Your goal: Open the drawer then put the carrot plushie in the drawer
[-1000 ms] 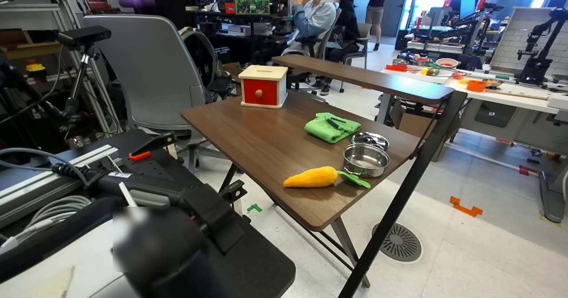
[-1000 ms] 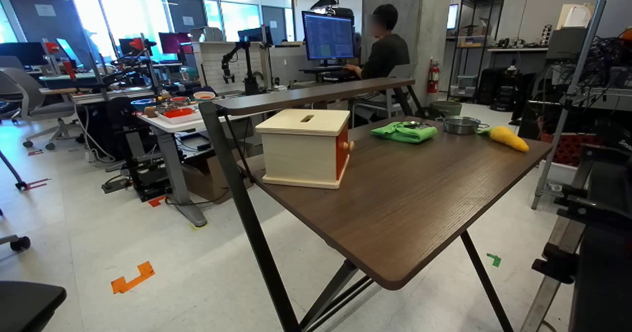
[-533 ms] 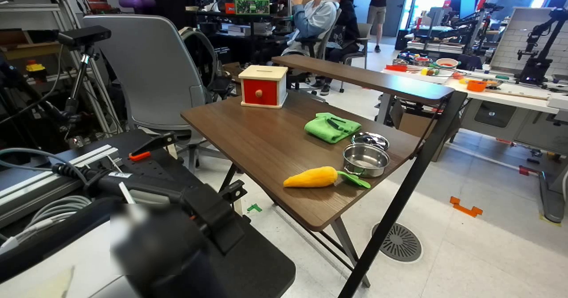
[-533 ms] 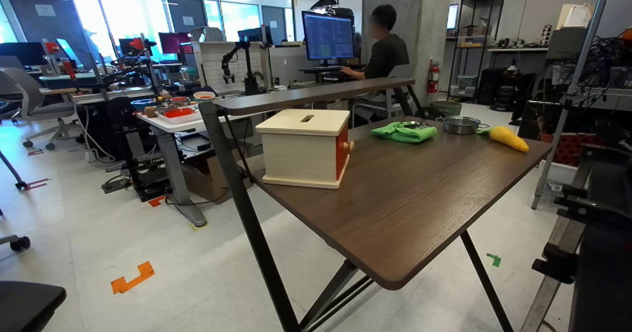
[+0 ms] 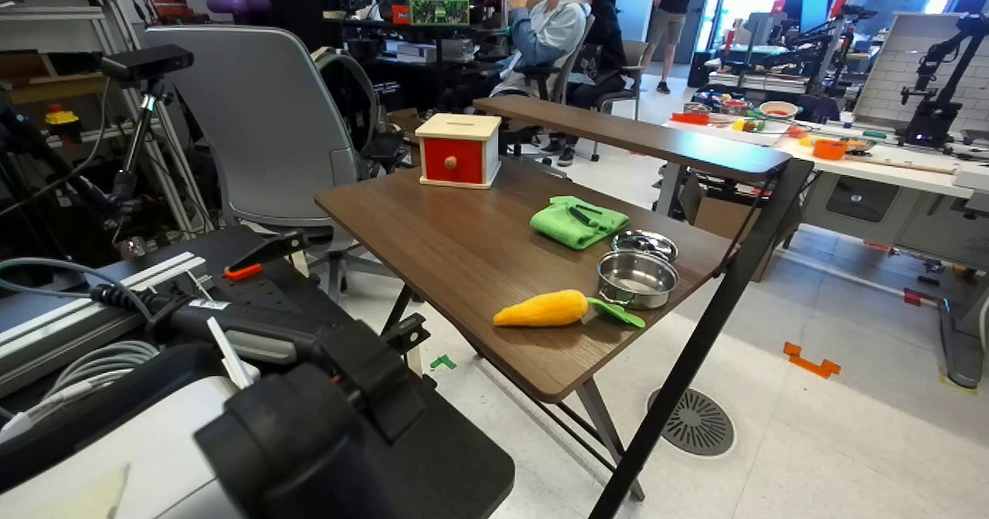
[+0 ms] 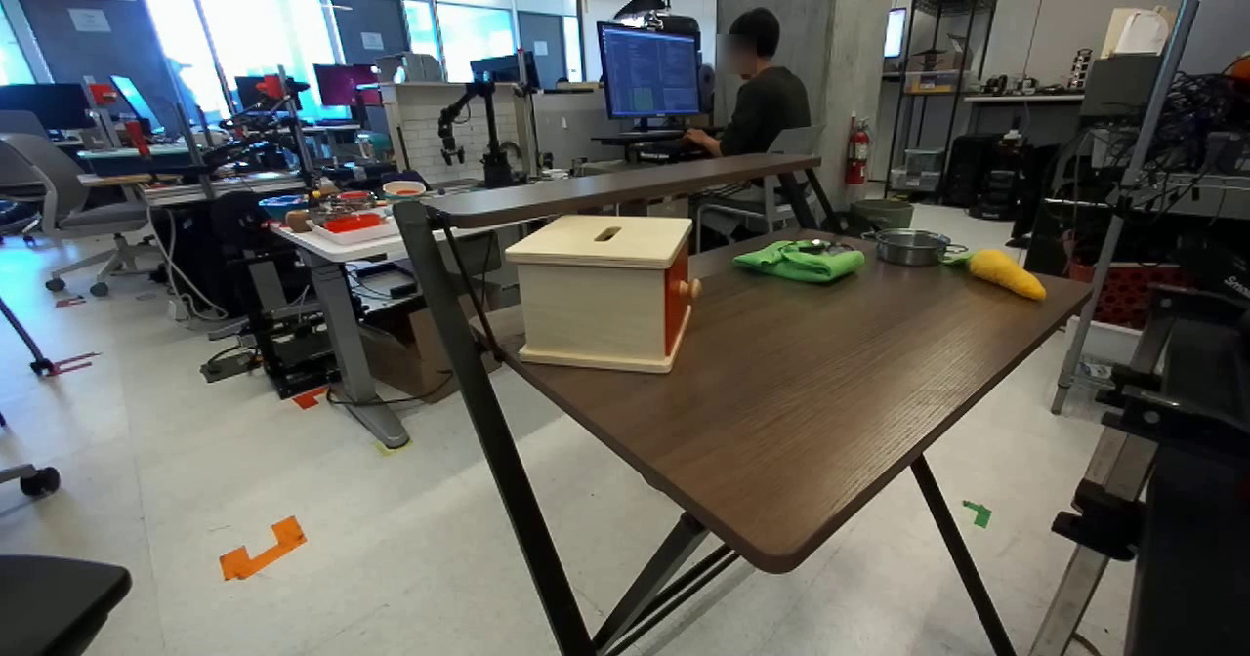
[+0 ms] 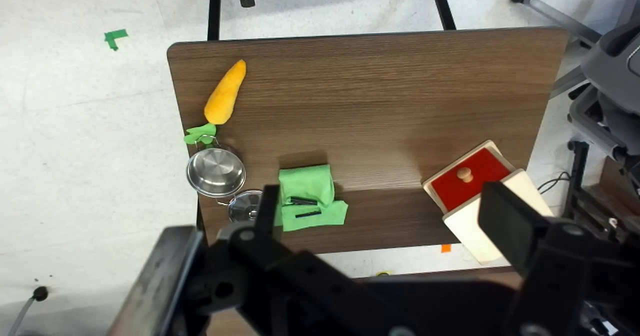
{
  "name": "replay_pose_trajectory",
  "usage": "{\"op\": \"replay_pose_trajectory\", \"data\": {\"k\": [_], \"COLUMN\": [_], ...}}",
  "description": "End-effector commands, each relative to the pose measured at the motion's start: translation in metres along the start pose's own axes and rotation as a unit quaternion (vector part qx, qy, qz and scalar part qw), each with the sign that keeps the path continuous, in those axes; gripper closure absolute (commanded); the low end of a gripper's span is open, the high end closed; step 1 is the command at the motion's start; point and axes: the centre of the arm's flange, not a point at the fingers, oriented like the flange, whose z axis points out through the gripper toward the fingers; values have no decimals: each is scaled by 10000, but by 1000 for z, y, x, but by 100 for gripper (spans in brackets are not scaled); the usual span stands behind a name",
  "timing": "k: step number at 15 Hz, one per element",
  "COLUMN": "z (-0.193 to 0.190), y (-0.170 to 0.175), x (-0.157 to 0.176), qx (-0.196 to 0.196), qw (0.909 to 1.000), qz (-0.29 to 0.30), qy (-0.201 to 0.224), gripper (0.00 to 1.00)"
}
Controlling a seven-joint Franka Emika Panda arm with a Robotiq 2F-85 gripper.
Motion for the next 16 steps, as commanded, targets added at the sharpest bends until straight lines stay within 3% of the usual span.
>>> {"op": "replay_pose_trajectory", "data": {"k": [1, 8, 12, 16], "z": [10, 62, 103, 141], "y": [2, -4, -40, -97], "x": [25, 95, 133, 155], "qx": [-72, -190, -208, 77], "qw": [9999, 9991, 9958, 9848], "qz": [-71, -381, -879, -1736], "qy": [-15, 5, -148, -35], "gripper": [0, 0, 0, 0]}}
